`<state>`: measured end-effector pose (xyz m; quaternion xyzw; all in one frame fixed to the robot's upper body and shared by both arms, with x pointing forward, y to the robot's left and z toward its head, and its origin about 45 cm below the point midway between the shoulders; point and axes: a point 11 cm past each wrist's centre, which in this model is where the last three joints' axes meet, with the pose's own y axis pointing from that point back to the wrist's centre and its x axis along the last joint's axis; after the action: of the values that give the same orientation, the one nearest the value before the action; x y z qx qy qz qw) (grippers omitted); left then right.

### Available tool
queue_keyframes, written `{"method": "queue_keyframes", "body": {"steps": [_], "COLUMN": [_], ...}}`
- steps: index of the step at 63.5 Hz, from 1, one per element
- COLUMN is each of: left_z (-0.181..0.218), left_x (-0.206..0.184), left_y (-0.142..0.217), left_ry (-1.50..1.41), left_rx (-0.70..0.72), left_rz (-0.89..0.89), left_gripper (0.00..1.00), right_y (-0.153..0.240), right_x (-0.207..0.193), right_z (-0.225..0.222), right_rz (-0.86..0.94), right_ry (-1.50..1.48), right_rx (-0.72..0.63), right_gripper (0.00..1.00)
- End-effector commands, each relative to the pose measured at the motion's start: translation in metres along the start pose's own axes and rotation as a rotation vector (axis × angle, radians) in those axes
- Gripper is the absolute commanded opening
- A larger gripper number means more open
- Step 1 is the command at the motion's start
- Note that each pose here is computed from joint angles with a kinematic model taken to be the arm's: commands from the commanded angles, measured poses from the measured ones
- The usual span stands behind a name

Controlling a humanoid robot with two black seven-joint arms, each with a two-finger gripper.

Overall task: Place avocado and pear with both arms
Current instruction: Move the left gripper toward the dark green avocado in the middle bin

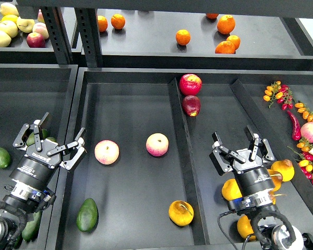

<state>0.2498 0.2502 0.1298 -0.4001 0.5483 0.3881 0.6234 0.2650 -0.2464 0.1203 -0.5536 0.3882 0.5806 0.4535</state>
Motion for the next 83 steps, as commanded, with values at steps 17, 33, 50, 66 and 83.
{"method": "queue_keyframes", "body": {"steps": [17, 33, 50, 66, 83], "left_z": [-0.002, -0.009, -0.011, -0.011, -0.012], "left_x": [0.001, 0.002, 0.002, 0.003, 0.006], "left_y": [0.000, -0.001, 0.000, 0.000, 0.000], "left_ry": [0.002, 0.010, 0.012, 0.013, 0.015], "left_rx": [0.005, 0.032, 0.036, 0.035, 0.045], "left_rz": [0.002, 0.003, 0.006, 0.008, 0.016], "left_gripper": [1.00, 1.00, 1.00, 1.00, 1.00], "right_y": [0.000, 0.001, 0.002, 0.002, 0.003], "right_x": [0.000, 0.000, 0.001, 0.001, 0.001], "right_z": [0.000, -0.001, -0.001, -0.001, -0.001], "right_rz": [-0.004, -0.002, -0.001, -0.001, 0.000], "right_ry": [0.001, 0.002, 0.002, 0.002, 0.002], "right_rx": [0.001, 0.002, 0.005, 0.005, 0.006], "right_gripper": [1.00, 1.00, 1.00, 1.00, 1.00]}}
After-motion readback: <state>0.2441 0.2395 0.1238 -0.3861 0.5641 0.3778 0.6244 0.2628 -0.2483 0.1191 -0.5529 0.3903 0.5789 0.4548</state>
